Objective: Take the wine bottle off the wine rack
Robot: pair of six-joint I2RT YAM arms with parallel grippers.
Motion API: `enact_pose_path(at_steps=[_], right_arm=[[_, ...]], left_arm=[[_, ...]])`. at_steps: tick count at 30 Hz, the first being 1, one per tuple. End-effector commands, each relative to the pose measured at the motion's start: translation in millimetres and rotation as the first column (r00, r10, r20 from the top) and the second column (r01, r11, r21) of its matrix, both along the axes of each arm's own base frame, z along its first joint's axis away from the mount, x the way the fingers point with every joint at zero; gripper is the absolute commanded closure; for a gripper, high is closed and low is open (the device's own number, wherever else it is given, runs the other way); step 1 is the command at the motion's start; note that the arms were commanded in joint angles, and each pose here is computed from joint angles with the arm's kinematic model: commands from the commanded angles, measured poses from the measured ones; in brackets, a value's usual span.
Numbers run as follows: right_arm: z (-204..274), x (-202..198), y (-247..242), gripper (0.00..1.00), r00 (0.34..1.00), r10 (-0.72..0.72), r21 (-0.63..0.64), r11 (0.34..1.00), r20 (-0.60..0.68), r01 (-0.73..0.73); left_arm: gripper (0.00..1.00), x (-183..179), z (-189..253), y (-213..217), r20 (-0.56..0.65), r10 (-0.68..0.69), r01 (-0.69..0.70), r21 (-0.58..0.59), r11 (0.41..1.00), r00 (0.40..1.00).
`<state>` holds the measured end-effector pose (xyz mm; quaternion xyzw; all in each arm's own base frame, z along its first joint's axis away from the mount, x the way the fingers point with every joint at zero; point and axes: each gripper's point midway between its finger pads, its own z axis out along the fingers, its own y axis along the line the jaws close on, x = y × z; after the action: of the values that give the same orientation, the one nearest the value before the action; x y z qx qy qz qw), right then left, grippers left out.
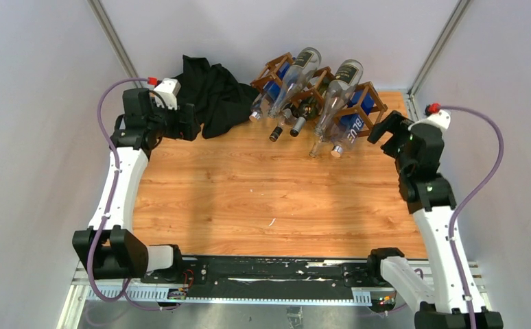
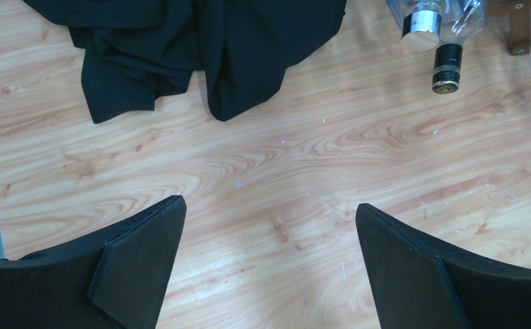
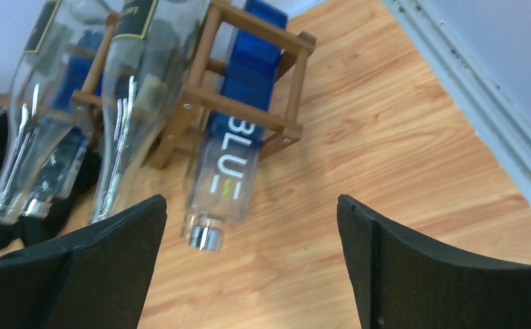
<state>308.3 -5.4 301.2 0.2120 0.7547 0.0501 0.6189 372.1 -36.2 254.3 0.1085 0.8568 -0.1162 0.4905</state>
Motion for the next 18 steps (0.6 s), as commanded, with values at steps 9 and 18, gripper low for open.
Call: enact_pose_path(at_steps=[9, 18], right_arm=[[36.7, 42.8, 129.8, 0.03, 0.923, 0.325, 0.122, 0.944, -0.205, -0.305], [31.6, 95.0, 239.2, 0.03, 0.864, 0.425, 0.131, 0.905, -0.271, -0.404]], left_arm=[[0.00, -7.4, 2.3, -1.2, -0.102, -0.056, 0.058, 0.024, 0.998, 0.993], [0.00, -5.4, -4.9, -4.7, -0.127, -0.105, 0.110, 0.033, 0.993, 0.986]])
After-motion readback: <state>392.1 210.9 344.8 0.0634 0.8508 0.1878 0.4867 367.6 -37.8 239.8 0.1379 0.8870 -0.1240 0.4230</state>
